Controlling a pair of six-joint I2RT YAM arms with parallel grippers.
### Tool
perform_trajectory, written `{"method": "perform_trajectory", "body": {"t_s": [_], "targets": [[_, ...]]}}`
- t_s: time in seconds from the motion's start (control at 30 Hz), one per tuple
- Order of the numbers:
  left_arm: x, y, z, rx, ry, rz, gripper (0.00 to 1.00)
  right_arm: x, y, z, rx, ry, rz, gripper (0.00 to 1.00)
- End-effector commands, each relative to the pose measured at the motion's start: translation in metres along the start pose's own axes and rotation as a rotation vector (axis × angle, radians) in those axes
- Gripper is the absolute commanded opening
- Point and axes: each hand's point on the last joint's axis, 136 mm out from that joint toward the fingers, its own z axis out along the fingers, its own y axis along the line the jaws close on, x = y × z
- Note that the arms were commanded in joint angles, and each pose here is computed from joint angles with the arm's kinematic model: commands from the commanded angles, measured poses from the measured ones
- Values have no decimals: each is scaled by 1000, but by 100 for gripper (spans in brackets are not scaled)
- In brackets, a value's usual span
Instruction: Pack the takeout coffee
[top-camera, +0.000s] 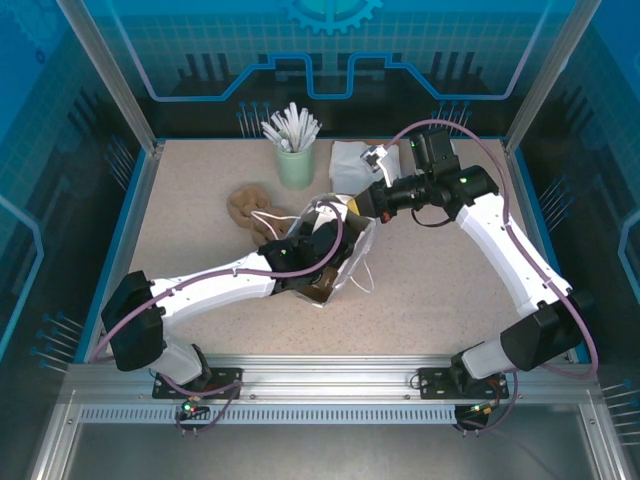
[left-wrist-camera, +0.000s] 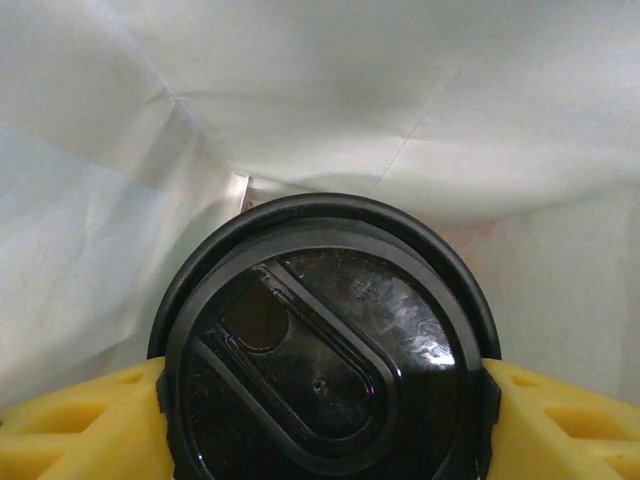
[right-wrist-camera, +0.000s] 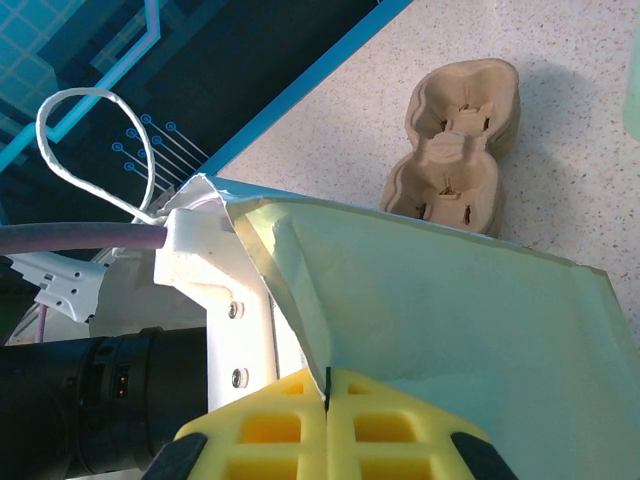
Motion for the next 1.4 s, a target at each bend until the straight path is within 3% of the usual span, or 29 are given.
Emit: {"method": "perform_trajectory", "body": {"t_s": [0.0,0.57,1.37], "targets": [[-21,-4,-7,20,-85,11,69,3,22,-1,-76,5,-13,0],[3,-1,16,-79,68,51,70,4,17,9,-108,23,8,0],[47,-14,27,-8,345,-80,70,49,21,10,-174,90,156,0]]}}
